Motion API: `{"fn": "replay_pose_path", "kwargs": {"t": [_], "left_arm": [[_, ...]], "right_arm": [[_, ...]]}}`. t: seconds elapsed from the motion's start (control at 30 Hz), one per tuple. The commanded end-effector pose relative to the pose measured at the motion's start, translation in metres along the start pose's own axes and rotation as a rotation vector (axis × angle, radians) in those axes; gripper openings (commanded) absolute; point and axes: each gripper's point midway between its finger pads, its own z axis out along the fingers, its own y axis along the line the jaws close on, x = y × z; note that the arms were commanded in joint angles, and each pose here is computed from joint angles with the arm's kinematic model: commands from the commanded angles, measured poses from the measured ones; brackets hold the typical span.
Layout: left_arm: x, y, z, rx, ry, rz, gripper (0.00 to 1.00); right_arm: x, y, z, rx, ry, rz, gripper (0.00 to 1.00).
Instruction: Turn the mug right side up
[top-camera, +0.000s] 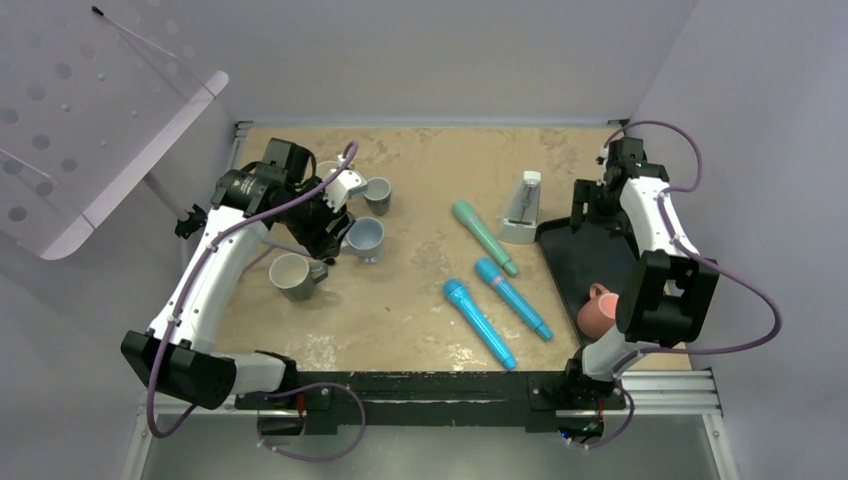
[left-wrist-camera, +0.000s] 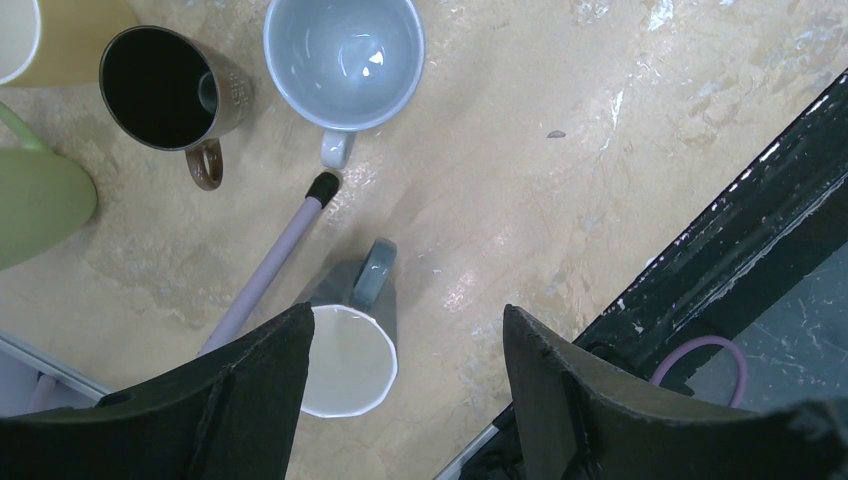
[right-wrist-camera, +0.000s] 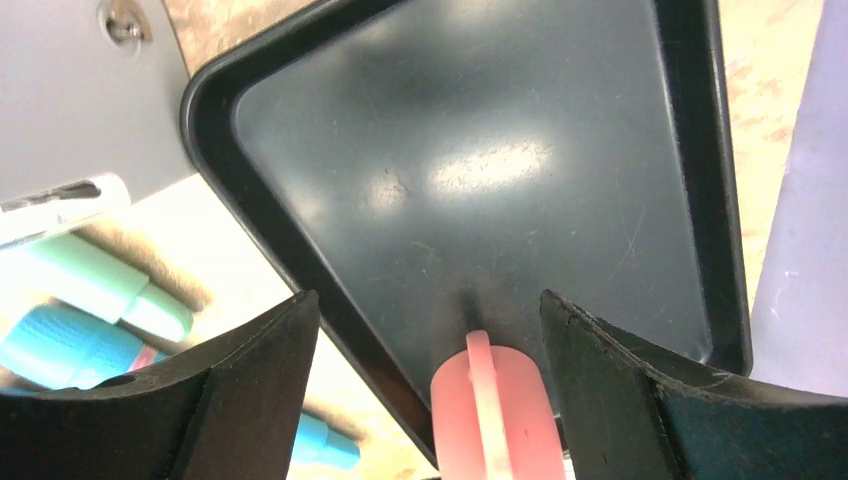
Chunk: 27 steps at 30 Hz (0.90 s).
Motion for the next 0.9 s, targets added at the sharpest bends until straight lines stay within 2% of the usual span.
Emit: {"fn": "replay_pose_path", "kwargs": {"t": [0.0,0.17,0.23,0.27,0.37,0.47,0.53,0.63,0.7,0.77,0.87], "left_arm": [[-0.008,0.0,-0.006,-0.007,-0.034,0.037,0.73],[-0.009,0.002,-0.008,-0.019,-0.038,0.053,0.73],[-0.009,0.002,-0.008,-0.022,-0.041,0.056,0.73],[-0.009,0.001,-0.008,-0.02,-0.04,0.056,0.73],[-0.009,-0.001,-0.007,-0.007,-0.044,0.049,0.73],[-0.01,-0.003,-0.008,-0.003,-0.05,0.046,0.73],[-0.01,-0.004,-0.008,-0.002,-0.052,0.045,0.73],[-0.009,-0.006,-0.008,0.008,-0.053,0.043,0.73],[-0.008,-0.007,-0.008,0.012,-0.052,0.041,0.73],[-0.009,-0.008,-0.007,0.015,-0.054,0.037,0.73],[-0.009,-0.008,-0.007,0.017,-0.056,0.038,0.73]], "right_arm": [[0.008,0.001,-0.011,-0.047,0.014,-0.084,0.83],[0.005,-0.02,-0.02,0.069,-0.018,-0.09,0.79],[0.004,-0.009,-0.022,0.003,-0.036,-0.082,0.79],[0.002,0.001,-0.026,-0.052,-0.037,-0.058,0.74],[-0.002,0.007,-0.037,-0.073,-0.057,0.092,0.71],[0.003,-0.01,-0.046,-0.05,-0.113,0.282,0.71],[0.009,-0.039,-0.063,-0.026,-0.201,0.51,0.71],[0.031,-0.096,-0.088,0.127,-0.314,0.781,0.71],[0.051,-0.125,-0.104,0.259,-0.362,0.903,0.82],[0.068,-0.133,-0.108,0.324,-0.351,0.993,0.89],[0.094,-0.119,-0.089,0.284,-0.269,1.152,0.91]]}}
